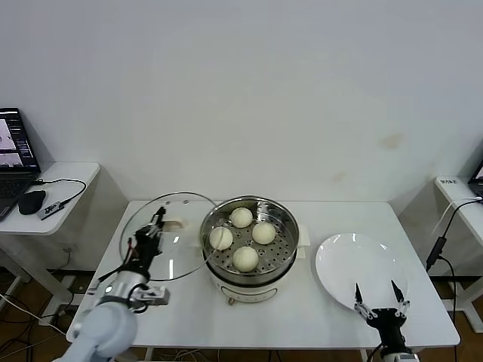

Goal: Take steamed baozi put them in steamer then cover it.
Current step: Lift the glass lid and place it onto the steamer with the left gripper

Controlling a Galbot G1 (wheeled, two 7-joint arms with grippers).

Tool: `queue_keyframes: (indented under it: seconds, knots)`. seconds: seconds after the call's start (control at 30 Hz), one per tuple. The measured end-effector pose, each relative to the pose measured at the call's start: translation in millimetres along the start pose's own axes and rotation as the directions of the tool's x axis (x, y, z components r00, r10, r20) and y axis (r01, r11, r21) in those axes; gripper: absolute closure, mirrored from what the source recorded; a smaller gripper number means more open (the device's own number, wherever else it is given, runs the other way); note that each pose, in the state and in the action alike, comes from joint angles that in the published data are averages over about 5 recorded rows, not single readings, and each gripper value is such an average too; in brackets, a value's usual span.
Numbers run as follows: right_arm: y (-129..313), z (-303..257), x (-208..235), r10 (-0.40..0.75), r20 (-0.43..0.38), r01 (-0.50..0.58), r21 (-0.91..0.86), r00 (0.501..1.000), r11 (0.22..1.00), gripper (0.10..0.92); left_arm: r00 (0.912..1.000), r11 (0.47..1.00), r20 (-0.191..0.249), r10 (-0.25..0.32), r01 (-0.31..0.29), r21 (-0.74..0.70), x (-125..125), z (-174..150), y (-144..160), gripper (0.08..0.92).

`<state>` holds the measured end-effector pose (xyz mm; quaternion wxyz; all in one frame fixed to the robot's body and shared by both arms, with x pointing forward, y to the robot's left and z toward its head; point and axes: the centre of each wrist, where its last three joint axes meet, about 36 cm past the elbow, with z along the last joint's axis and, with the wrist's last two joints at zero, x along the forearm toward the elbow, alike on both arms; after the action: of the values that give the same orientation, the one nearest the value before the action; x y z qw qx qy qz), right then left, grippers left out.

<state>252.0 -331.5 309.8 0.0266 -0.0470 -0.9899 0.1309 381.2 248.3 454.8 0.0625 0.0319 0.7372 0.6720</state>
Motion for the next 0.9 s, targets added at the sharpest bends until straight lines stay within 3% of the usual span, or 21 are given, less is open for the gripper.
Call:
queue_keyframes:
  seconds: [0.47,0.9]
  knots:
    - [18.9,8.8,-15.6,-0.016,-0.028,0.017,0.038,0.999,0.999,0.200,0.9993,0.999,0.005,0.038,-0.038,-0.024,-32.2,-94.2,5.8,0.860]
    - [24.3,15.8,-14.7,-0.013,-0.045,0.016,0.068,0.999,0.998,0.200,0.9974,0.998,0.038,0.061,-0.062,0.004,-51.3,-158.6,-1.1,0.860]
